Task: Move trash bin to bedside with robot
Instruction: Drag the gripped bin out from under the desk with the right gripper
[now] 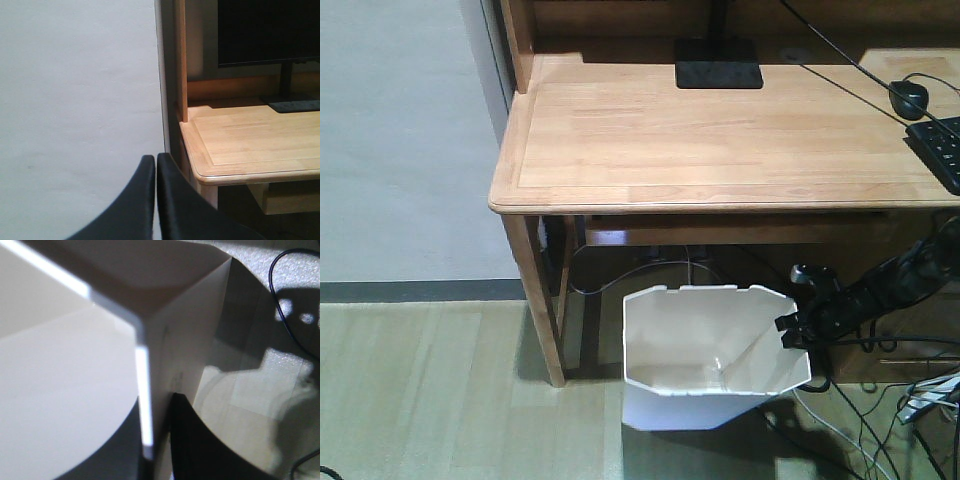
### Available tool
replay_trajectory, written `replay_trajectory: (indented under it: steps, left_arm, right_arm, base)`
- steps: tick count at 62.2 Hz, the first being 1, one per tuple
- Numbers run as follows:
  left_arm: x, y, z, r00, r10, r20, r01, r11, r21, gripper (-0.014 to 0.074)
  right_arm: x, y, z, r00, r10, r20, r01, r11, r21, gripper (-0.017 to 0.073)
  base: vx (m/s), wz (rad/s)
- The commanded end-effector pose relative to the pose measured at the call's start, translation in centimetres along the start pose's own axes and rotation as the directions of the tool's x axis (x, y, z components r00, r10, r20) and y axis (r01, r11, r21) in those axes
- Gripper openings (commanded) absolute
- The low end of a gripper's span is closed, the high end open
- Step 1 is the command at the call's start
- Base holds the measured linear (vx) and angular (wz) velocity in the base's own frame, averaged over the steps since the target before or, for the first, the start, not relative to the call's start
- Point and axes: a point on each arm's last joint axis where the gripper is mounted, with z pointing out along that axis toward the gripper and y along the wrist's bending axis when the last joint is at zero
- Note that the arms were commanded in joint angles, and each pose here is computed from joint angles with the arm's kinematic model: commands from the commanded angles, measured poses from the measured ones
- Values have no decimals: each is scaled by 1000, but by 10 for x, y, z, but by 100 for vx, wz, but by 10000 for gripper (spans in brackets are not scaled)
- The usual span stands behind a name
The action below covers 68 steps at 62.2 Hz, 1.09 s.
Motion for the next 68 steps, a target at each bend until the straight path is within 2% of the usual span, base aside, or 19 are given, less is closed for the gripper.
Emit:
replay_trajectory:
  steps: [1,8,19,27,34,46,68]
  left_arm:
    - [-3,0,0,997,-24,69,23,1000,8,-6]
    - [-3,0,0,997,-24,69,23,1000,8,-6]
    - [-3,0,0,997,-24,69,23,1000,8,-6]
    - [-3,0,0,997,-24,70,23,1000,8,-6]
    - [-3,0,0,997,-24,70,23,1000,8,-6]
    - [-3,0,0,997,-24,70,23,1000,8,-6]
    - [-3,0,0,997,-24,70,23,1000,8,-6]
  right_arm:
    - [-11,33,-46,999,-32,13,34,981,-191,-4]
    - [-4,47,-62,999,-33,16,36,971,-235,-4]
    - [7,70,-88,995,-96,39,103,949,-297,-4]
    - [16,83,-103,994,-93,52,105,942,-319,-4]
    - [20,92,-113,989,-125,75,143,927,-345,-4]
    - [20,95,-117,988,-129,86,152,920,-361,-4]
    - [19,96,-117,989,-118,94,144,920,-364,-4]
  base:
    - [0,0]
    - [0,0]
    - [0,0]
    - [0,0]
    - [0,0]
    - [0,0]
    - [0,0]
